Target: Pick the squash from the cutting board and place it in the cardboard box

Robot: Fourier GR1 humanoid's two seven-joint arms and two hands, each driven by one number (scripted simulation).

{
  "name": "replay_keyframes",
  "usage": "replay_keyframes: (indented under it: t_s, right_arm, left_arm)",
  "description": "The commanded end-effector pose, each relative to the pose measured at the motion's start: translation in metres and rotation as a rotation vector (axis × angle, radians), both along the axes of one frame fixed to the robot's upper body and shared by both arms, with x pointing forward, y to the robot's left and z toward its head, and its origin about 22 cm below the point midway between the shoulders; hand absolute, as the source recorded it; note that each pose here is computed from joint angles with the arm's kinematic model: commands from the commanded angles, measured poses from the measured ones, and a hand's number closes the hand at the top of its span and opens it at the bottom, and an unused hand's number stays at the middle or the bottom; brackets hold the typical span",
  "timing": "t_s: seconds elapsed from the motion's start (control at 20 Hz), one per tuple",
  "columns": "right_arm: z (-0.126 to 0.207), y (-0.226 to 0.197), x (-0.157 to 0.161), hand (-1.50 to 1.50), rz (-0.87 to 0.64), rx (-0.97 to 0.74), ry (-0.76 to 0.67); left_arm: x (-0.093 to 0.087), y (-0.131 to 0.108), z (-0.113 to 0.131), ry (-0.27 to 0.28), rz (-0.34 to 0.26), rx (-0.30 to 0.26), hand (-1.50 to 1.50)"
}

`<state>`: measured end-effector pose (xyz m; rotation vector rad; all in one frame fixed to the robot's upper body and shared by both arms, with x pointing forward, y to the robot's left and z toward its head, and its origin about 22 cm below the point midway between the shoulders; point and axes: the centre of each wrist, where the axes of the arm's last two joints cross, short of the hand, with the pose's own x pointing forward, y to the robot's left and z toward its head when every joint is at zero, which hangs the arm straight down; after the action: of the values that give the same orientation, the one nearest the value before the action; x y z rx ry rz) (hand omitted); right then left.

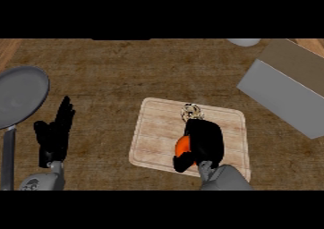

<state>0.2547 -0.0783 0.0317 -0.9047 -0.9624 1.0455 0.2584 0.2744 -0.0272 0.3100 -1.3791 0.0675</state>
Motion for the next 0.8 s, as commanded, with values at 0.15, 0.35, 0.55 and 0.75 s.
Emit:
replay_keyframes:
  t_s: [0.15,0.35,0.55,0.75]
  right_arm:
    - [0.045,0.001,-0.023,1.50,-0.025,-0.065,-0.126]
    - [0.095,-0.004,-0.034,1.50,-0.031,-0.021,-0.239]
    - [0.141,-0.013,-0.058,1.50,-0.074,0.023,-0.383]
    - [0.175,-0.026,-0.071,1.50,-0.126,0.022,-0.471]
  left_arm:
    - [0.006,0.001,-0.008,-0.001,-0.010,0.002,0.00]
    - [-0.002,0.004,-0.008,0.001,0.011,-0.002,0.00]
    - [-0.014,0.012,-0.007,-0.004,-0.003,0.003,0.00]
    - [0.000,-0.009,0.000,-0.007,0.000,0.003,0.00]
